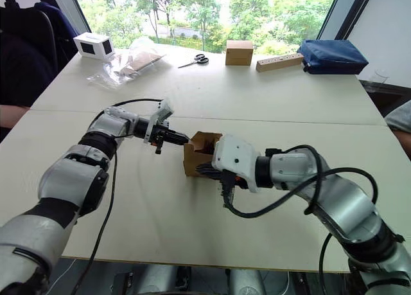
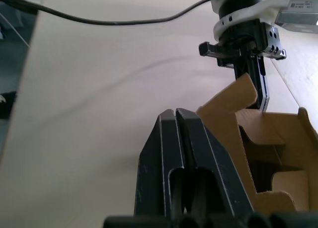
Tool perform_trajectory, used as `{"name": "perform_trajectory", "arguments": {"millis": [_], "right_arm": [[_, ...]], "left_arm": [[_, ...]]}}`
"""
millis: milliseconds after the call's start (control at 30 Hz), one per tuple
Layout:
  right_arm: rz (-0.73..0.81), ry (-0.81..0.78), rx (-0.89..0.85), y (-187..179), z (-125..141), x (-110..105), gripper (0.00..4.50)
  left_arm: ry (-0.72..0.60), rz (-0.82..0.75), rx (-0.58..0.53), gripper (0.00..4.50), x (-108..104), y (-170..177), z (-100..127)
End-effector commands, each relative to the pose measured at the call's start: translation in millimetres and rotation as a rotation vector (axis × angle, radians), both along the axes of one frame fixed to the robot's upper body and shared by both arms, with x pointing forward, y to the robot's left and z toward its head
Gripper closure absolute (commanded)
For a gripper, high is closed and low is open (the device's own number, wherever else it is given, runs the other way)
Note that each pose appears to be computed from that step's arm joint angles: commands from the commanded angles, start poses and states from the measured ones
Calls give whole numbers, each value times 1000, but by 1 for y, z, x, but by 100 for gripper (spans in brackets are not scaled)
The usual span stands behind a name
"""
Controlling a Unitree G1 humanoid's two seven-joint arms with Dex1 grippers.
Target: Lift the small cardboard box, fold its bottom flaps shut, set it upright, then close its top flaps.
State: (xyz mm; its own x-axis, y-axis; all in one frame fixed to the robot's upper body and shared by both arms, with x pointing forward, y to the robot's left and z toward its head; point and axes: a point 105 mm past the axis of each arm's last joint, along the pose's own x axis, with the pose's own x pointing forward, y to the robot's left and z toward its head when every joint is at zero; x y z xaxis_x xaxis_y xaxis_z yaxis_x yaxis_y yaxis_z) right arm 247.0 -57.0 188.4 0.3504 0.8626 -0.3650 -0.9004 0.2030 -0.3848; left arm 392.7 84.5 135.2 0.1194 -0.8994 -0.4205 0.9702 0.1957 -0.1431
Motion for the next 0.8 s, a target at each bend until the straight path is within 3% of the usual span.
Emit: {"name": "perform_trajectory", "arguments": {"millis": [33,233,800], "right_arm": [[-17,-74,-8,2,6,10,450],[-45,-114,-75,-4,-4,28,450],[-49,-61,-62,2,-22,40,450]], "left_arm": [[-55,14,-31,444,7,-6,16],[-27,-48,-34,444,-1,-16,10],[-19,-89,-52,444,-6,-21,5]]}}
